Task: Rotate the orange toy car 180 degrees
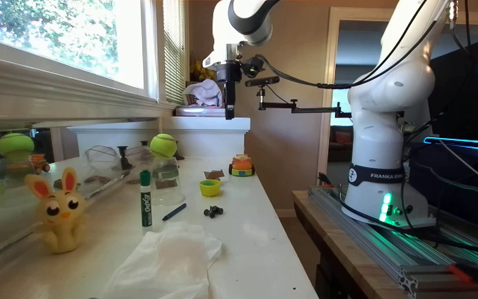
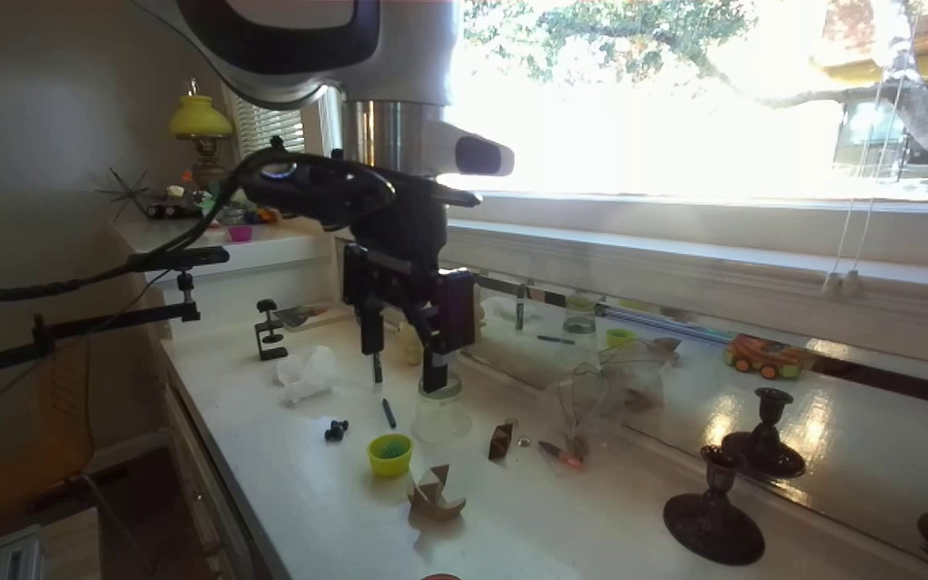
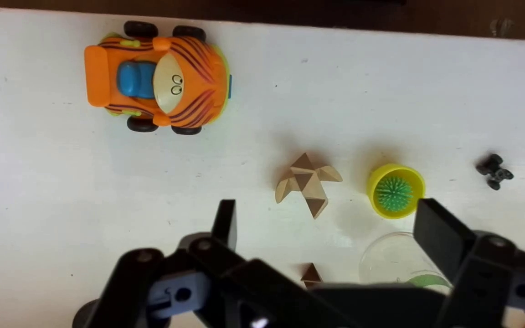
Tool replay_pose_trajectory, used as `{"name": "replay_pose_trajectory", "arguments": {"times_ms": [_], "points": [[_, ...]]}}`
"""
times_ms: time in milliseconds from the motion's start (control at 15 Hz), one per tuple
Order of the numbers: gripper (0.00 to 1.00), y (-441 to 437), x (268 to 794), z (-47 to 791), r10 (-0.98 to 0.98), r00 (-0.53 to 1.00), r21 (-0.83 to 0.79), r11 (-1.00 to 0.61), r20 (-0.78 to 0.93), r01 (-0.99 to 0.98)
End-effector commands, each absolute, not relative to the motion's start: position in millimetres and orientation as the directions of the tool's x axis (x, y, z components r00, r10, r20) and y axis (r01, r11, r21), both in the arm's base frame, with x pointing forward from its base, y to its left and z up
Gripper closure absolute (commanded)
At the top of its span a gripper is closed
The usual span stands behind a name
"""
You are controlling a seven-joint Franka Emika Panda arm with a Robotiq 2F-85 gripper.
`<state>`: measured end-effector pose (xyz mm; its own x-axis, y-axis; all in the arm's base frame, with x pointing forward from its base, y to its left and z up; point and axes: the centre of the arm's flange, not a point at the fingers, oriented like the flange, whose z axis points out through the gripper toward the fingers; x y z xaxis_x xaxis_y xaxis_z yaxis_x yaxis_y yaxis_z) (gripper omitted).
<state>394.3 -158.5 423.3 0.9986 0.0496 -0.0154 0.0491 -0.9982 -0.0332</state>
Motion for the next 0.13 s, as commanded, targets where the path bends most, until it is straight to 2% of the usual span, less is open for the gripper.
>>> {"name": "replay_pose_trajectory", "arguments": {"times_ms": [0, 67], "points": [[0.00, -158.2, 394.5, 423.3, 0.048, 0.999, -0.033, -0.998, -0.016, 0.048], [0.00, -158.1, 394.5, 423.3, 0.048, 0.999, -0.033, -0.998, -0.016, 0.047]]}}
